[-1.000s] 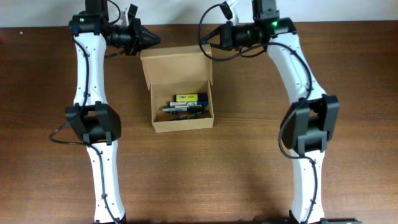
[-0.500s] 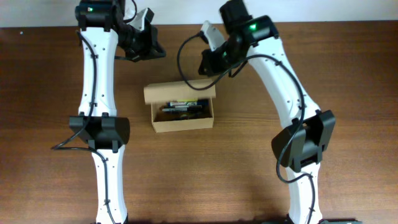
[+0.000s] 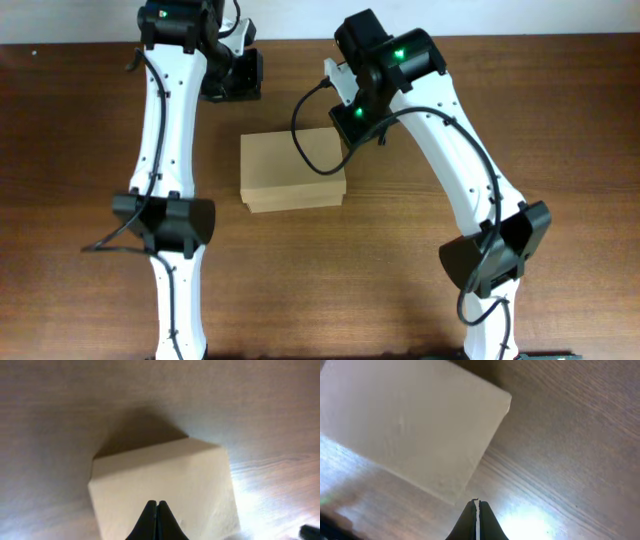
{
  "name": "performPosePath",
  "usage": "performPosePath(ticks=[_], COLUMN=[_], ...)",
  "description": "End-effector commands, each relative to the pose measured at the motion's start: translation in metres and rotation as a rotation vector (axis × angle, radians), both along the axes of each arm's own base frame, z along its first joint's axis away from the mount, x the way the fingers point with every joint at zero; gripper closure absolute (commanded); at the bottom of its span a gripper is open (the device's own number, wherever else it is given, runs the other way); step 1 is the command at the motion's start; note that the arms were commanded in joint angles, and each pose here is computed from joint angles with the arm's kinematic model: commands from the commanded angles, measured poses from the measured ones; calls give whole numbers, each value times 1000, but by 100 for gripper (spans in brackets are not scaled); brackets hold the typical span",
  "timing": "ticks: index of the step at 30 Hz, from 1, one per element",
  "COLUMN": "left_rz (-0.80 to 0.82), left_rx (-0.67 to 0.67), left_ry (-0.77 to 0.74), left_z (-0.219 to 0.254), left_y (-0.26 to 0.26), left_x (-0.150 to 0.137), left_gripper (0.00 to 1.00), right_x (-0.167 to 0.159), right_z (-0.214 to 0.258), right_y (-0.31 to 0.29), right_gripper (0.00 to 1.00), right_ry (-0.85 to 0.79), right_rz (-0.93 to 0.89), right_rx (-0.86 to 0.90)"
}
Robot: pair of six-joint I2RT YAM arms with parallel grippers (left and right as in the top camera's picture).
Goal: Pack container
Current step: 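Fold the side flaps inward and push the lid closed with both grippers, then press down on the closed lid with both grippers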
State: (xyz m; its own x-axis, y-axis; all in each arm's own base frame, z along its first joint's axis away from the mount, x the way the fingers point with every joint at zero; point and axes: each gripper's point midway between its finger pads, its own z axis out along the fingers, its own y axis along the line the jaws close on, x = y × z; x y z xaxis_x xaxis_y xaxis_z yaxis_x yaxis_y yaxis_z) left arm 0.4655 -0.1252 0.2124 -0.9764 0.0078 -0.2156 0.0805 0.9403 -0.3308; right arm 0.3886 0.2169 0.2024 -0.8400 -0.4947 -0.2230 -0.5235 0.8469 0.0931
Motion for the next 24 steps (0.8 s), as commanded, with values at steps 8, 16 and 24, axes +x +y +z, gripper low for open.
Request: performPosePath(ticks=[8,16,24], left_rz=[-84,-115,-115], left_rx=[237,186,195], left_ry=[171,303,347], left_z=[-22,-82,-124], left_y=[14,3,5], left_x=[-80,-96,-104], left_gripper=[98,98,98], right_x=[-11,-7,-21], right_z=[21,-5,-68], right_y=[3,5,7], right_gripper=[96,96,96], right_ry=[-69,-43,79], right_rz=[38,35,39], right_rx=[-44,-55,-65])
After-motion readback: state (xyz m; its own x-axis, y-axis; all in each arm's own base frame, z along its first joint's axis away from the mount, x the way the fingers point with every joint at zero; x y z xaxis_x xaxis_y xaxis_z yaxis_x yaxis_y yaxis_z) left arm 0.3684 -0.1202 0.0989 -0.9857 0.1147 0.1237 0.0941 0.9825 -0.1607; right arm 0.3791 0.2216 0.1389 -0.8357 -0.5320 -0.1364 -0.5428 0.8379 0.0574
